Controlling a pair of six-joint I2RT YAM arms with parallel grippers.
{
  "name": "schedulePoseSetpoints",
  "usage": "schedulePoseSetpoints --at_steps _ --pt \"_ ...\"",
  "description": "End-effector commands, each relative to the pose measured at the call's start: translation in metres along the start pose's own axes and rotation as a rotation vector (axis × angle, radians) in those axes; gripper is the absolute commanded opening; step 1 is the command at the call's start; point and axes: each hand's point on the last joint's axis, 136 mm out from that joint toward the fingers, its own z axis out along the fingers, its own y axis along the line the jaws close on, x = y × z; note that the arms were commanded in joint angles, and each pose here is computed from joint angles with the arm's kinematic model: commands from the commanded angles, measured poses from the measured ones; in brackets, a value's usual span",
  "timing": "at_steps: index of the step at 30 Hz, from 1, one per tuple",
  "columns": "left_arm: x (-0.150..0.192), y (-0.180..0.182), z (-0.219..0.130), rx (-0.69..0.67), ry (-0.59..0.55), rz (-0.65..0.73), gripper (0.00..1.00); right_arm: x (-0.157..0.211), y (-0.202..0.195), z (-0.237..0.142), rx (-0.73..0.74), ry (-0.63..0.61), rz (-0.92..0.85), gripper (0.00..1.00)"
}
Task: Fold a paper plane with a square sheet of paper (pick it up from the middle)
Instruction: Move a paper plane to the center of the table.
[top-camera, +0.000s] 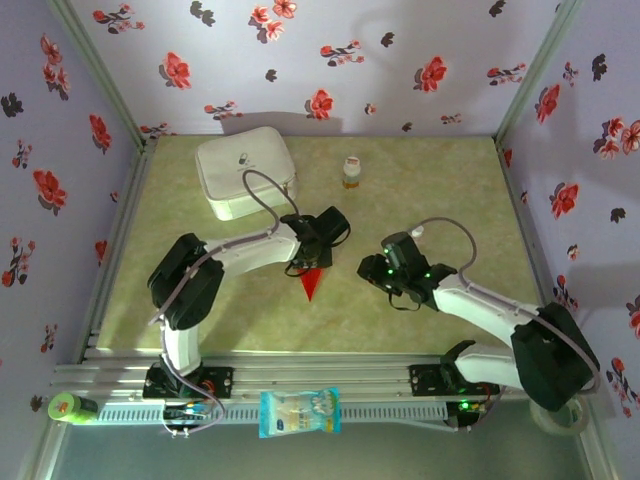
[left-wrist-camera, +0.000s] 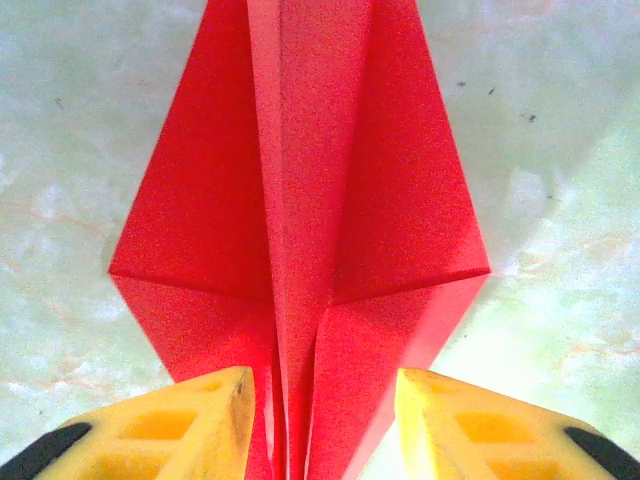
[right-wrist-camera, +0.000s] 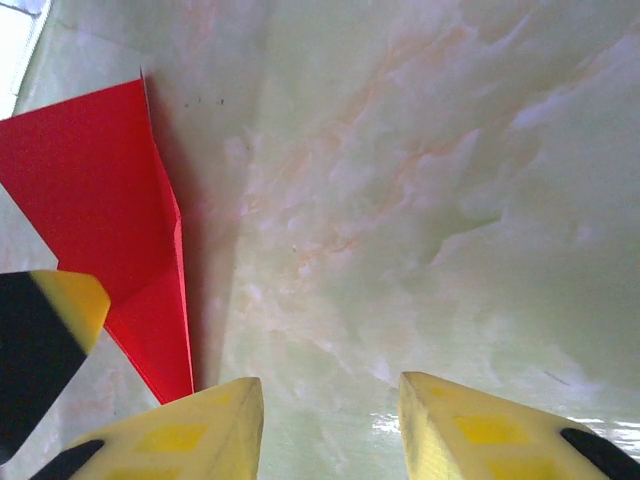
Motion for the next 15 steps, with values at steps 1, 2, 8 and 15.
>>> schedulePoseSetpoints --at_steps 1,2,8,15 --pt "-0.018 0.009 -0.031 0.022 -0.098 0.009 0.42 -0.025 0.003 -0.023 0.053 -0.101 -0.085 0.44" --pt "-0.023 0.013 -0.04 0.026 -0.133 0.013 0.43 -0.033 0.002 -0.032 0.078 -0.137 -0.114 0.46" --pt "-0.049 0.072 -0.088 -0.038 -0.342 0.005 0.5 -0.094 -0.02 -0.097 0.345 -0.45 -0.303 0.66" --pt "-0.054 0.187 -0.113 -0.172 -0.535 -0.083 0.75 -0.149 -0.053 -0.125 0.652 -0.735 -0.568 0.85"
